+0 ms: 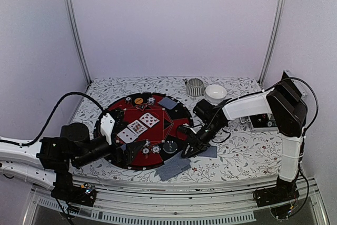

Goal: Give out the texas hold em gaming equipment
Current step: Place the poker card in the face-down deck piles, then pick up the poker card from the center of the board.

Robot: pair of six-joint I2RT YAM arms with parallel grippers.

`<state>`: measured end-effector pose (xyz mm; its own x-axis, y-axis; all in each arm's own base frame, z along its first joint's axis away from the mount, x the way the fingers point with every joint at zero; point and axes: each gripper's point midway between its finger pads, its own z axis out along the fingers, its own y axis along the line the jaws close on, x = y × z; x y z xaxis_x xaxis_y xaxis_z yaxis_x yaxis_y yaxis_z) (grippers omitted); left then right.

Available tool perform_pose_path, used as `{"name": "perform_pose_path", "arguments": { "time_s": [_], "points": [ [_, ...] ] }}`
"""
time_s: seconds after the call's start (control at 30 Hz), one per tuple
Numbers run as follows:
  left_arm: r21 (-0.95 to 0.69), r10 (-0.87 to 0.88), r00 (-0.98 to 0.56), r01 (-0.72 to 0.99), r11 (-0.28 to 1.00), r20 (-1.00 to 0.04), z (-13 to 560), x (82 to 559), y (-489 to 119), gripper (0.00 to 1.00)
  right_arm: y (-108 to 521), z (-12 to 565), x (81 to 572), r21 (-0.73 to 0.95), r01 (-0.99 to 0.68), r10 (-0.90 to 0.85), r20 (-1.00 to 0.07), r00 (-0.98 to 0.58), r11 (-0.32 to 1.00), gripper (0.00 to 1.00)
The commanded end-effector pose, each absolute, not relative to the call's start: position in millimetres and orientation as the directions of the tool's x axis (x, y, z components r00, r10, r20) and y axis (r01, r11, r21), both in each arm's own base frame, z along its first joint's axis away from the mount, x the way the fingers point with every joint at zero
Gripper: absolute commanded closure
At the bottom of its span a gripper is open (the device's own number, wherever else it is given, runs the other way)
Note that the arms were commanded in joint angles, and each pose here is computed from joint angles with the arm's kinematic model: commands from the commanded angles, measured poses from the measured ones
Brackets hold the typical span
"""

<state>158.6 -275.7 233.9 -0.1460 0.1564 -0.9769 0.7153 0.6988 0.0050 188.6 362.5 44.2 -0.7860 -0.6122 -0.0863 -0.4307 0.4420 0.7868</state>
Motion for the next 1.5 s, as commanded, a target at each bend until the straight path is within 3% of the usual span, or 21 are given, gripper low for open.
{"name": "perform_pose_path", "arguments": {
  "time_s": [0.0, 0.33, 0.47, 0.57, 0.67, 0.93, 1.17, 1.23, 1.37, 1.47],
  "points": [
    [0.005, 0.150, -0.137, 0.722, 0.692, -0.979, 239, 155, -276, 0.02, 352, 54, 212, 0.673, -0.505, -0.585, -0.131, -0.800, 0.540, 0.56],
    [0.053, 0.377, -0.212, 0.812, 0.582, -0.902, 179, 139, -309, 0.08, 319, 79, 245, 0.434, -0.573, -0.551, -0.190, -0.813, 0.696, 0.52],
    [0.076, 0.455, -0.206, 0.846, 0.528, -0.866, 159, 130, -323, 0.08, 277, 78, 276, 0.244, -0.528, -0.484, -0.220, -0.847, 0.813, 0.46],
    [0.091, 0.475, -0.198, 0.850, 0.519, -0.857, 156, 129, -328, 0.07, 254, 64, 282, 0.140, -0.495, -0.469, -0.183, -0.864, 0.858, 0.31],
    [0.084, 0.462, -0.192, 0.854, 0.514, -0.866, 161, 128, -330, 0.06, 261, 50, 271, 0.190, -0.572, -0.552, -0.151, -0.820, 0.798, 0.00],
    [0.050, 0.365, -0.163, 0.859, 0.509, -0.917, 186, 123, -317, 0.05, 263, 29, 269, 0.145, -0.808, -0.785, -0.188, -0.590, 0.572, 0.01],
    [0.041, 0.321, -0.138, 0.868, 0.495, -0.937, 193, 119, -310, 0.04, 262, 13, 253, 0.097, -0.912, -0.895, -0.178, -0.410, 0.399, 0.01],
    [0.044, 0.317, -0.132, 0.869, 0.493, -0.939, 196, 119, -310, 0.04, 261, -3, 237, 0.109, -0.929, -0.921, -0.132, -0.366, 0.354, 0.00],
    [0.049, 0.314, -0.125, 0.868, 0.494, -0.941, 200, 120, -311, 0.04, 256, -24, 227, 0.096, -0.940, -0.942, -0.042, -0.333, 0.327, 0.09],
    [0.050, 0.315, -0.125, 0.868, 0.495, -0.941, 201, 120, -308, 0.03, 250, -31, 215, 0.084, -0.944, -0.948, 0.020, -0.318, 0.319, 0.10]
  ]
}}
